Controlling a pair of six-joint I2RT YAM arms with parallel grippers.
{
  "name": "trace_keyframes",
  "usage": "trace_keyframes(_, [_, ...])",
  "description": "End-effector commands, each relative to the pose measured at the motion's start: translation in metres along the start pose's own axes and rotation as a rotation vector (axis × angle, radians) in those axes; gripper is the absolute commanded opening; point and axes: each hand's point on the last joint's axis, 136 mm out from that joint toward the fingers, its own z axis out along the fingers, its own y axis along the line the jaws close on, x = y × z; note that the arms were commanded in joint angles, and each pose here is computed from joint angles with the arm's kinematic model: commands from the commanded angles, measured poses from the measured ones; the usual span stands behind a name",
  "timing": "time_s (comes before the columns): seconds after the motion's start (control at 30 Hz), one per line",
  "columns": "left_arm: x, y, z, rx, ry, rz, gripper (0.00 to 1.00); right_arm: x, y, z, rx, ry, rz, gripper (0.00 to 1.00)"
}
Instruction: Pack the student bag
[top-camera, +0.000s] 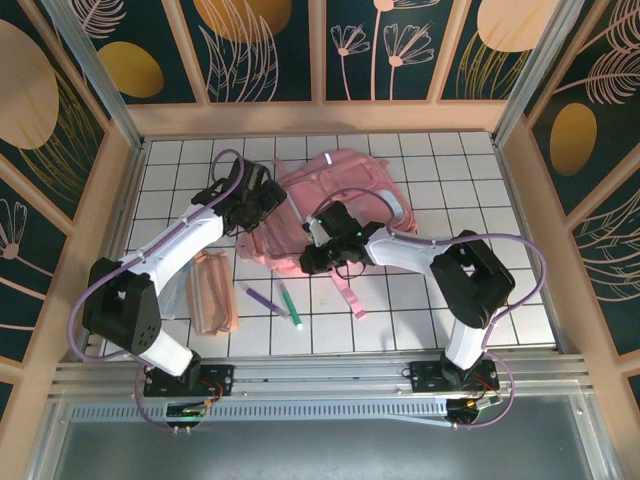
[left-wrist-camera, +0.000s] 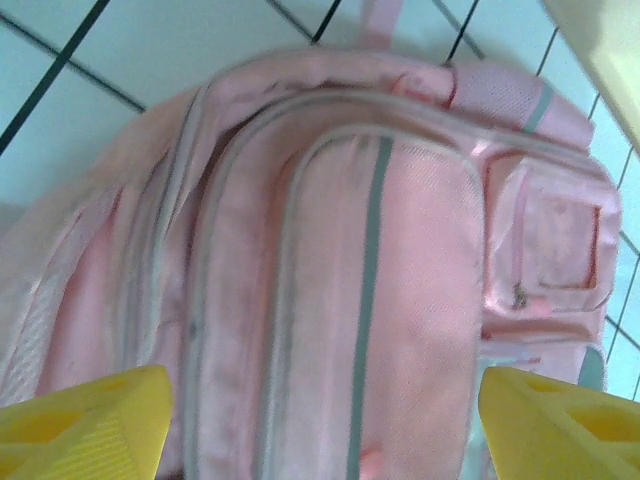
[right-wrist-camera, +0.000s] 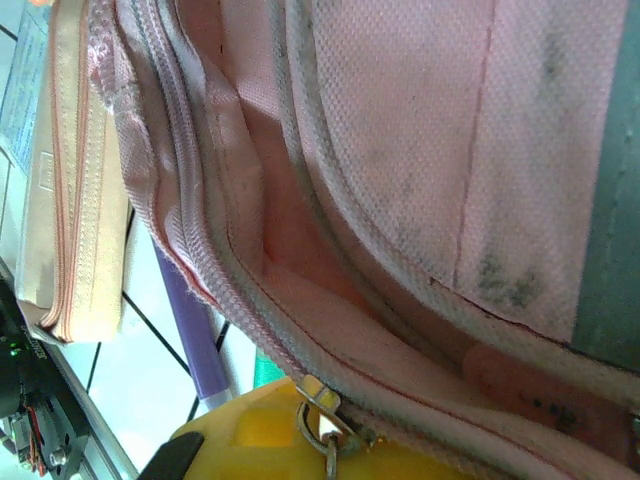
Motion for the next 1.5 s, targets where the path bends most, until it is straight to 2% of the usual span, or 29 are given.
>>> trace_keyframes(0.0, [0.049, 0.033, -0.008, -0.078, 0.095, -0.018, 0.79, -0.049, 0.019, -0.016, -0.049, -0.169, -0.054, 0.0])
trace_keyframes(0.1, [0.083, 0.045, 0.003, -0.081, 0.178, -0.057, 0.8, -0.053, 0.028, -0.015, -0.099, -0.188, -0.074, 0.0])
trace_keyframes(0.17, [0.093, 0.042, 0.009, -0.069, 0.19, -0.073, 0.8, -0.054, 0.031, -0.015, -0.117, -0.193, -0.083, 0.0])
trace_keyframes(0.37, [0.081, 0.04, 0.024, -0.132, 0.101, -0.078, 0.75, -0.049, 0.031, -0.014, -0.12, -0.184, -0.083, 0.0])
trace_keyframes(0.43, [0.077, 0.047, 0.031, -0.169, 0.069, -0.083, 0.65, -0.046, 0.033, -0.015, -0.117, -0.179, -0.091, 0.0])
trace_keyframes(0.57, [0.067, 0.047, 0.041, -0.204, 0.017, -0.075, 0.16, -0.038, 0.018, -0.015, -0.046, -0.173, -0.078, 0.0])
trace_keyframes(0.6, [0.062, 0.046, 0.041, -0.208, 0.004, -0.068, 0.08, -0.036, 0.011, -0.015, -0.011, -0.164, -0.07, 0.0])
trace_keyframes(0.7, [0.048, 0.036, 0.037, -0.195, -0.041, -0.028, 0.0, -0.023, -0.009, -0.015, 0.071, -0.131, -0.036, 0.0])
trace_keyframes(0.97, [0.018, 0.037, 0.026, -0.176, -0.073, -0.031, 0.0, 0.014, -0.068, -0.039, 0.236, -0.097, 0.097, 0.0])
trace_keyframes(1.2, [0.025, 0.035, 0.033, -0.136, -0.03, -0.032, 0.0, 0.029, -0.149, -0.08, 0.357, -0.145, 0.291, 0.0])
trace_keyframes(1.3, [0.035, 0.025, 0.043, -0.077, 0.025, -0.021, 0.0, 0.025, -0.164, -0.094, 0.369, -0.177, 0.312, 0.0])
trace_keyframes(1.33, [0.042, 0.016, 0.046, -0.037, 0.057, -0.005, 0.03, 0.021, -0.166, -0.097, 0.371, -0.186, 0.311, 0.0])
trace_keyframes(1.4, [0.063, -0.012, 0.052, 0.063, 0.125, 0.079, 0.34, 0.013, -0.167, -0.104, 0.373, -0.21, 0.315, 0.0])
trace_keyframes(1.47, [0.087, -0.043, 0.054, 0.095, 0.14, 0.24, 0.45, 0.005, -0.171, -0.109, 0.388, -0.233, 0.322, 0.03])
